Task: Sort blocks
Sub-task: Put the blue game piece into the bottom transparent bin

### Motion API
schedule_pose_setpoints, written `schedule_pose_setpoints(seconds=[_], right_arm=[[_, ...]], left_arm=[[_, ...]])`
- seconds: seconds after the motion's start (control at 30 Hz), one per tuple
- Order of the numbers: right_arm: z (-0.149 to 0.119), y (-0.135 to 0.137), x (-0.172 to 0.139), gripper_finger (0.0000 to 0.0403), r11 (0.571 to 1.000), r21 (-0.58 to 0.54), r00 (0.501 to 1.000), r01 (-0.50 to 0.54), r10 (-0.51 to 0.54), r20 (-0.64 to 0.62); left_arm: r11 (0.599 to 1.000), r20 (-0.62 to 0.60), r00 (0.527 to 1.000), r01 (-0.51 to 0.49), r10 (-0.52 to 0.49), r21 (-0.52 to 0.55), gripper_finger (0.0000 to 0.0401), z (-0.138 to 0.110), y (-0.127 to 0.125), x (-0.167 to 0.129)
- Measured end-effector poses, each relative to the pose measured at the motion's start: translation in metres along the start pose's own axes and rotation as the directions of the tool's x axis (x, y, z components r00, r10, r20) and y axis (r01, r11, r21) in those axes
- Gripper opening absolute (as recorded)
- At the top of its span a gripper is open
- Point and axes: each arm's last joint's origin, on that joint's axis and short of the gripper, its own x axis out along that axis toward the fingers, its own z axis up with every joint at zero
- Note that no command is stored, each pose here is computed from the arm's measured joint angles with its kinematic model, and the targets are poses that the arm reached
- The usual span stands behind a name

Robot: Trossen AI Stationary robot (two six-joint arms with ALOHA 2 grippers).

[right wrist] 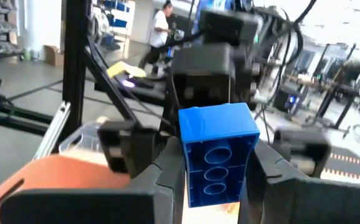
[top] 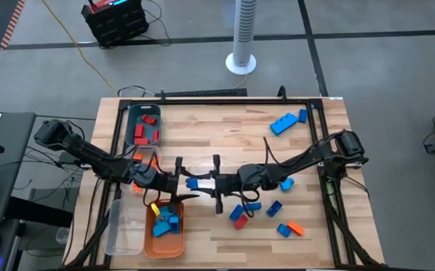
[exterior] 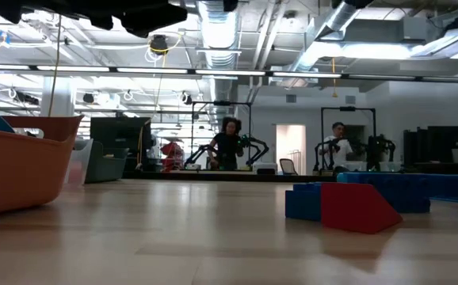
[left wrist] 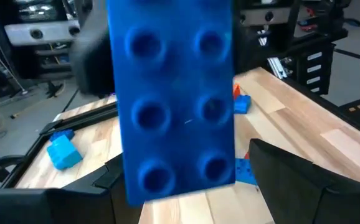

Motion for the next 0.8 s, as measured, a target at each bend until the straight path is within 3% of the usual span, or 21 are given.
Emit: schedule_pose_setpoints(seconds=[0.53,0.67,0.8], right_arm=[[-0.0005,-0.0029,0.0035,0.0103,0.999,-0.037,0.999,-0.006,0.004,-0.052],[-0.0010,-0.0026,0.0034,0.0103,0.999,-0.038,0.998,-0.007,0.005,-0.057],[-0.0022,-0.0039,0.0035,0.0105,0.999,-0.032,0.998,-0.003,0.001,-0.069]], left_arm=[[0.994,0.060,0.994,-0.097,0.094,0.048,0.0258,0.0083,0.0019,-0.0013],[0.990,0.051,0.991,-0.127,0.124,0.065,0.0229,0.0080,0.0028,-0.0014],[0.990,0.052,0.991,-0.129,0.126,0.064,0.0172,0.0081,0.0027,-0.0014]])
